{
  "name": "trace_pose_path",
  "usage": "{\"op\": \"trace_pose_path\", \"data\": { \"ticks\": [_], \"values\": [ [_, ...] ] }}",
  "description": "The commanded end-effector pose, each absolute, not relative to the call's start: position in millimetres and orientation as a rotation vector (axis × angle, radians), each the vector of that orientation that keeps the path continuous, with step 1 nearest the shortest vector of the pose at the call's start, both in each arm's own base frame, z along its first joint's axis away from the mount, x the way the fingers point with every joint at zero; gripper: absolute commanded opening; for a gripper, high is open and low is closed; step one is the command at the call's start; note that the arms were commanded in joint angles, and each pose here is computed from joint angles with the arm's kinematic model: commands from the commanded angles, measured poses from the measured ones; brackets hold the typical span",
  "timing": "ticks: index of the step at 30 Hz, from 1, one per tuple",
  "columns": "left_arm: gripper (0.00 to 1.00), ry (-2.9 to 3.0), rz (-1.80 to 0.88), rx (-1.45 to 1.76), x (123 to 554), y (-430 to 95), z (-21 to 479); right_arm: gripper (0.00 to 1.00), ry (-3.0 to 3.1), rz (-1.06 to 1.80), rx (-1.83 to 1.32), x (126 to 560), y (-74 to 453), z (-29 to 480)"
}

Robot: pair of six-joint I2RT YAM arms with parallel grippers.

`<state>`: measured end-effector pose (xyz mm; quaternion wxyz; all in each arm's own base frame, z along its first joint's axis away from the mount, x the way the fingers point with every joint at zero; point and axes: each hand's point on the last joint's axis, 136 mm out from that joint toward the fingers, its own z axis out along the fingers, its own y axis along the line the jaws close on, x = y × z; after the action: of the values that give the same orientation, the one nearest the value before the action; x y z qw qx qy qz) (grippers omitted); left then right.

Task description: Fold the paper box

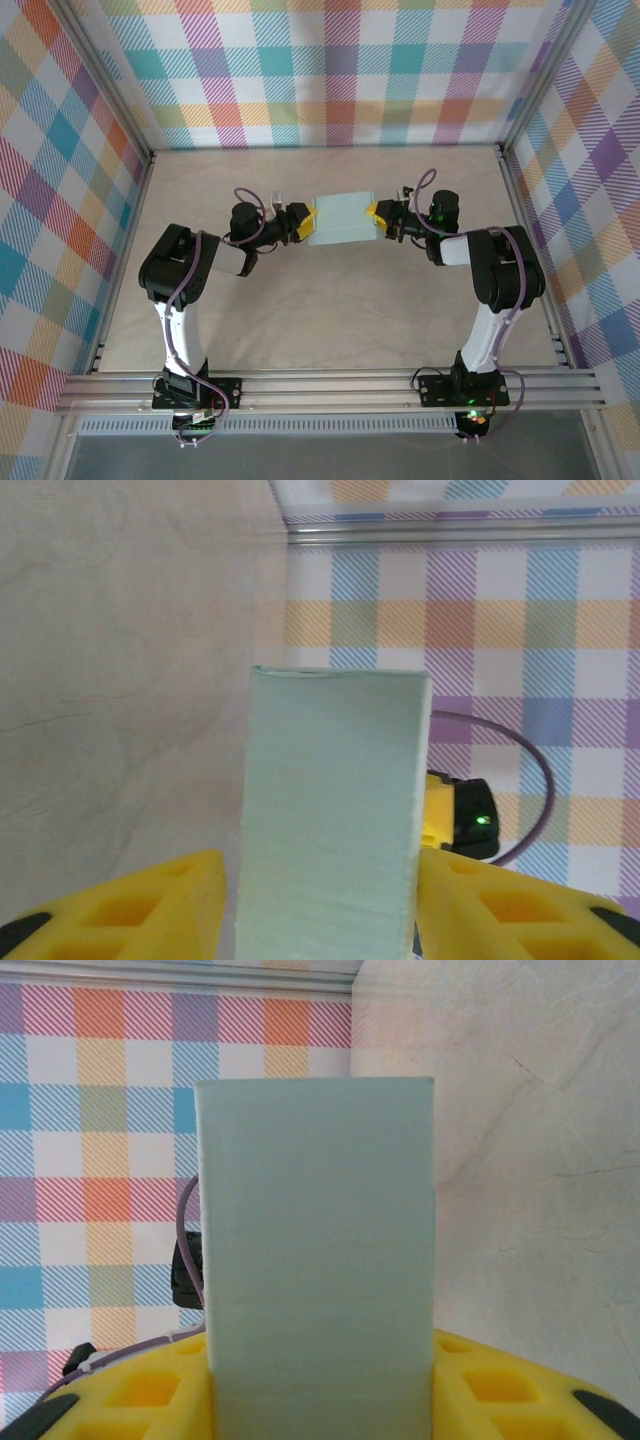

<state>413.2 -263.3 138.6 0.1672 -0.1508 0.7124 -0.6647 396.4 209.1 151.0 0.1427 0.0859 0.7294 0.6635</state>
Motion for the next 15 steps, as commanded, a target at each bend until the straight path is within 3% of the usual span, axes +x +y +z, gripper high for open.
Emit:
{"op": "trace_pose_path", "data": {
  "ticks": [1,9,15],
  "values": [
    [0.51,1.982,-1.971,-0.396,413,-270,150,0.42,2.052,1.982,0.189,394,210,157],
    [0.51,2.021,-1.963,-0.371,411,-281,147,0.43,2.088,1.954,0.189,393,209,148],
    [0.37,2.005,-1.996,-0.360,412,-286,153,0.43,2.082,1.971,0.201,394,210,150]
  ]
}}
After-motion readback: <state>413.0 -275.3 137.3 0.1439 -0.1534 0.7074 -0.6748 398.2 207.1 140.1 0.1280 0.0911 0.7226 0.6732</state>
